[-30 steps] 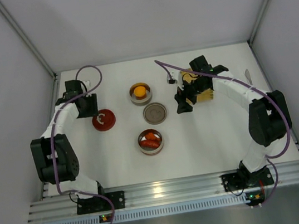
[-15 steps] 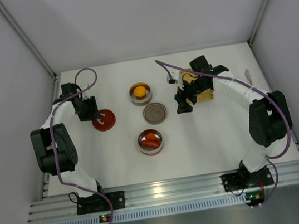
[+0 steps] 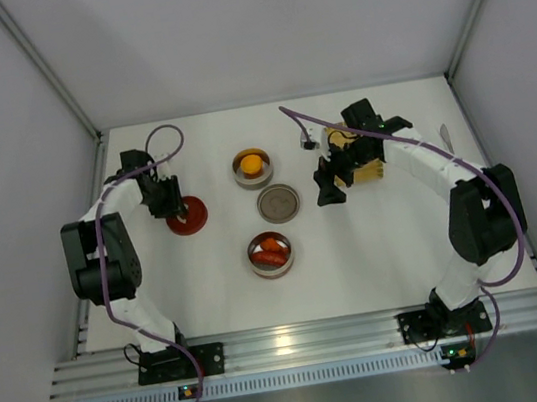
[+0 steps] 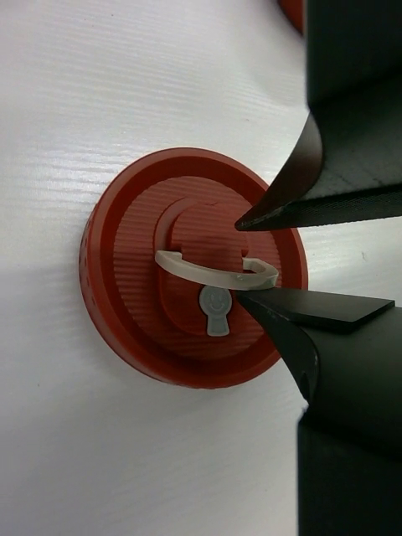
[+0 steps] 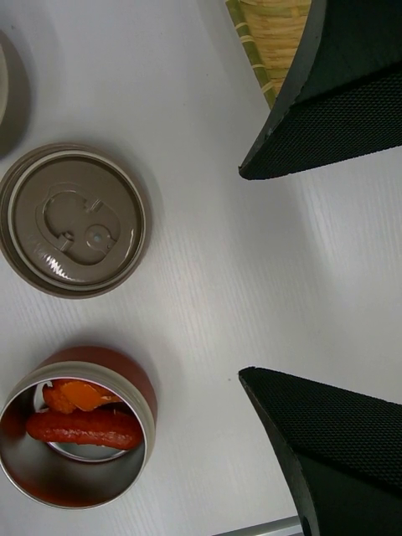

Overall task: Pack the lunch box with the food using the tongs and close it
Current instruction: Pick up the box lid from the center of the board.

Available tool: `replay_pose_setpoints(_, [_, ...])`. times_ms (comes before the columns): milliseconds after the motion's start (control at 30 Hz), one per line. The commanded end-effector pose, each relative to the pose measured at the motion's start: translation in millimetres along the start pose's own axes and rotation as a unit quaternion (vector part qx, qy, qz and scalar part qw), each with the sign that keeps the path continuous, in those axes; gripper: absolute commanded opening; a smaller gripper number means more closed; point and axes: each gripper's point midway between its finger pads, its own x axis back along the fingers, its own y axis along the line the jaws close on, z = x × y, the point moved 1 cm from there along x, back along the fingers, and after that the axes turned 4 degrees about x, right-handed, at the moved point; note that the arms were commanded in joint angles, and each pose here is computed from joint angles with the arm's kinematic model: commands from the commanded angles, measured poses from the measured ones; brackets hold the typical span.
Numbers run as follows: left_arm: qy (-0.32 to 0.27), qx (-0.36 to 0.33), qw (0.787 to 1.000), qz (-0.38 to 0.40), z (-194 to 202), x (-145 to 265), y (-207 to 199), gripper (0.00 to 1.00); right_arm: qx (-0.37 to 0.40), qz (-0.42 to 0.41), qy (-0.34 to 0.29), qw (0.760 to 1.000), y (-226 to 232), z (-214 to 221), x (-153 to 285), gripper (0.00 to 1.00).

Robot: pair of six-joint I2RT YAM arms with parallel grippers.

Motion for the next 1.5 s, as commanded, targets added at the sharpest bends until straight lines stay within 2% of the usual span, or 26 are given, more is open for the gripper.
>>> replay_pose_setpoints(0, [-0.023,-0.011,1.000,0.006,-14.9,-1.4,-4.0,0.37,0.025,0.009,-0.033,0.999,2.9,-19.6,15.0,0.93])
replay_pose_setpoints(467, [-0.015,-0.033,0.999,-0.017,-10.9,-16.0,-4.6,0.26,0.014,0.016,-0.033,0.999,5.1,-15.0,23.6,0.99])
replay_pose_setpoints(500, [-0.015,-0.034,0.999,-0.017,-11.2,-15.2,-5.2,0.24,0.012,0.016,-0.033,0.999,6.3,-14.6,24.0,0.99])
replay_pose_setpoints(567, [-0.017,-0.042,0.999,-0.015,-11.6,-12.7,-9.0,0.12,0.008,0.019,-0.033,0.999,8.9,-12.9,27.2,0.99])
replay_pose_setpoints(667, [-0.028,-0.057,0.998,-0.008,-16.9,2.5,-17.1,0.01,0.002,0.030,-0.037,0.999,12.1,-11.8,37.4,0.99])
replay_pose_setpoints(767, [-0.051,-0.095,0.994,0.022,-27.0,35.3,-34.2,0.00,-0.009,0.044,-0.046,0.998,14.6,-11.2,54.7,0.99])
replay_pose_setpoints(800, [-0.070,-0.130,0.989,0.032,-33.8,53.5,-41.7,0.00,-0.011,0.047,-0.050,0.998,15.3,-11.5,60.0,1.00])
replay_pose_setpoints(833, [-0.065,-0.145,0.986,0.039,-31.0,63.4,-47.9,0.00,-0.008,0.055,-0.056,0.997,17.2,-15.1,68.3,0.99])
replay_pose_setpoints(900, [-0.085,-0.180,0.980,0.031,-44.7,90.3,-56.1,0.00,-0.016,0.070,-0.060,0.996,14.5,-12.7,81.1,0.99])
replay_pose_setpoints(933, [-0.067,-0.175,0.982,0.027,-37.8,99.8,-55.5,0.00,-0.018,0.083,-0.065,0.994,13.3,-12.7,90.6,0.99])
replay_pose_setpoints(1000, [-0.072,-0.180,0.981,0.029,-43.6,120.1,-72.6,0.00,-0.025,0.092,-0.069,0.993,14.9,-10.9,99.8,1.00])
replay_pose_setpoints(1167, [-0.112,-0.172,0.979,-0.015,-31.0,163.7,-110.7,0.00,-0.041,0.131,-0.086,0.987,18.6,-3.1,129.6,0.99])
replay_pose_setpoints(1267, [-0.135,-0.123,0.982,-0.045,-12.3,171.3,-132.6,0.00,-0.047,0.144,-0.094,0.984,23.9,0.3,143.5,0.99])
replay_pose_setpoints(1400, [-0.088,-0.042,0.995,-0.016,22.3,159.6,-158.4,0.00,-0.055,0.166,-0.095,0.980,28.0,7.6,159.3,0.99])
replay_pose_setpoints(1467, [-0.055,-0.033,0.998,-0.011,40.2,153.1,-174.6,0.00,-0.058,0.175,-0.094,0.978,30.4,11.4,164.9,0.99])
